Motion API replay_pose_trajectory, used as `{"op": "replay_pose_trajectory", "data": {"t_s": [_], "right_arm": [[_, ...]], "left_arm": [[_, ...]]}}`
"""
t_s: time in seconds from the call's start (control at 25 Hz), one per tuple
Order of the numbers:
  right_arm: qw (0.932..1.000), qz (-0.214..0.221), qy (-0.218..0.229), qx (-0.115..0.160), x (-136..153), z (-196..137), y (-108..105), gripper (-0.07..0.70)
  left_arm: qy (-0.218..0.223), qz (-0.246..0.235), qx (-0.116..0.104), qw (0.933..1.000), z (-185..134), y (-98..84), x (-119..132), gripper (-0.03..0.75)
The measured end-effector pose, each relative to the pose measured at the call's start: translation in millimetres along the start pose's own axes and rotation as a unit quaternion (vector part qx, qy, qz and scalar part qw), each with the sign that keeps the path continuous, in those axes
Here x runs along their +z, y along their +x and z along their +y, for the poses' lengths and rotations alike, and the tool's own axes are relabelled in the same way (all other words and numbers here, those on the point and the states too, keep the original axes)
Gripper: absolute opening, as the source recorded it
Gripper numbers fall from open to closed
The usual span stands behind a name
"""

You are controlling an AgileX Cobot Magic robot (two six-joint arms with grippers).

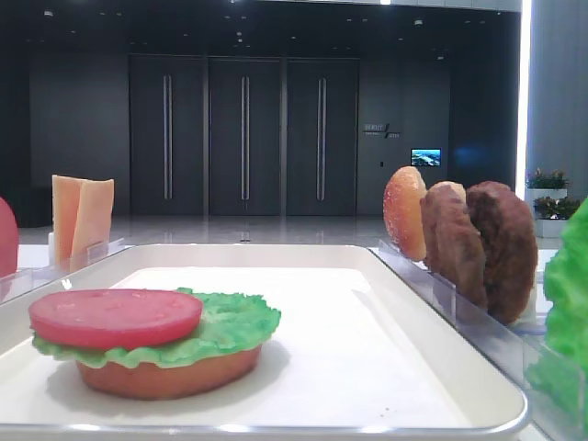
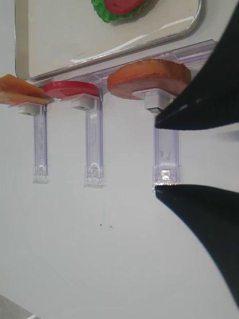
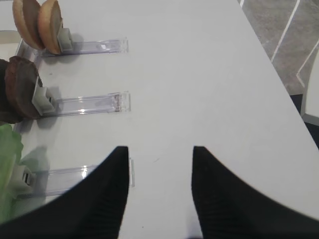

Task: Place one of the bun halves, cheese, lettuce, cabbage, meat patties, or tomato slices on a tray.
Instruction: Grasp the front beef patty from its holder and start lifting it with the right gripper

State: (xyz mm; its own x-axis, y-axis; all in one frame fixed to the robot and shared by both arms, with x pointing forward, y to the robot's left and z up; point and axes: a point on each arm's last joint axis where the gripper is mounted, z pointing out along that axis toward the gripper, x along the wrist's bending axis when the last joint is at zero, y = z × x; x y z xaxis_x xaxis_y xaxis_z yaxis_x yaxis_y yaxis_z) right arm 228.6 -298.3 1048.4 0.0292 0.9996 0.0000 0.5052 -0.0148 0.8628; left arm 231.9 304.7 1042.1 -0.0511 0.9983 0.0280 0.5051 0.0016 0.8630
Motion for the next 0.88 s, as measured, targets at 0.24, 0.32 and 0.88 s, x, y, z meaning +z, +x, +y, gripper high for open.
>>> {"op": "replay_pose_trajectory", "data": {"t_s": [0.24, 0.32, 0.88], "right_arm": [[1.0000, 0.000, 0.000, 0.000, 0.0, 0.0, 0.0, 0.290], [1.0000, 0.000, 0.000, 0.000, 0.0, 0.0, 0.0, 0.290], [1.0000, 0.000, 0.000, 0.000, 0.0, 0.0, 0.0, 0.290]], "left_arm": [[0.000, 0.000, 0.000, 1.0000, 0.0, 0.0, 0.0, 0.282], [0.000, 0.000, 0.000, 1.0000, 0.0, 0.0, 0.0, 0.282], [0.000, 0.000, 0.000, 1.0000, 0.0, 0.0, 0.0, 0.282]]}}
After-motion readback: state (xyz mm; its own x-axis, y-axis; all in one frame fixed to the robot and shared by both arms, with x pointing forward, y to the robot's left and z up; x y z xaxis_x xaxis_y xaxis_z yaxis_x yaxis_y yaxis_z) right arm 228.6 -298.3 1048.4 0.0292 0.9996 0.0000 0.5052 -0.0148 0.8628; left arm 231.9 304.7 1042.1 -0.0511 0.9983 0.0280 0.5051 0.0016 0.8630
